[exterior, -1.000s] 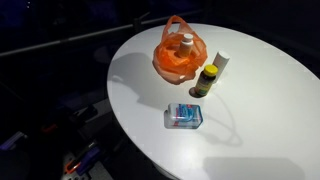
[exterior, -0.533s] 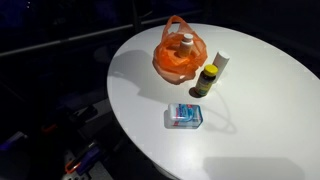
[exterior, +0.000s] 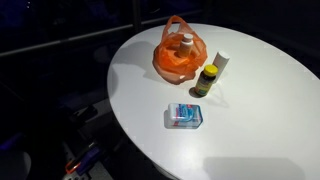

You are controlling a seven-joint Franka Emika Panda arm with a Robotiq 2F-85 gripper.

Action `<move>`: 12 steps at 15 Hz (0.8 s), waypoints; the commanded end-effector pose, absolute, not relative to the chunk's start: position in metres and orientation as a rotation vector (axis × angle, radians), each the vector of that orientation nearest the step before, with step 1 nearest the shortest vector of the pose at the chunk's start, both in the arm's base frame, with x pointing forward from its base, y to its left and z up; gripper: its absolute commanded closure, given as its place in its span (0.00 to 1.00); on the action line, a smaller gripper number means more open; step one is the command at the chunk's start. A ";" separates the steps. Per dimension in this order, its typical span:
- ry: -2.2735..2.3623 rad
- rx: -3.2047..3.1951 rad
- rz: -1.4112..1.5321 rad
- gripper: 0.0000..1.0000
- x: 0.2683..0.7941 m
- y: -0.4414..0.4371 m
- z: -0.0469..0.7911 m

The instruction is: Remove the orange and white bottle from the plastic bag and put it on the table

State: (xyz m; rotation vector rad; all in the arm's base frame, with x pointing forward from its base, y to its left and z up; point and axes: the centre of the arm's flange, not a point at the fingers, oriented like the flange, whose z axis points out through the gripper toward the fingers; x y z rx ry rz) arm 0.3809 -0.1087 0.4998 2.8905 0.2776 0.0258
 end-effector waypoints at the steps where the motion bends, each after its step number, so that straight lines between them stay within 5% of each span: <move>1: 0.220 2.936 0.015 0.00 0.430 -0.098 0.496; 12: 0.100 3.069 0.015 0.00 0.467 -0.083 0.470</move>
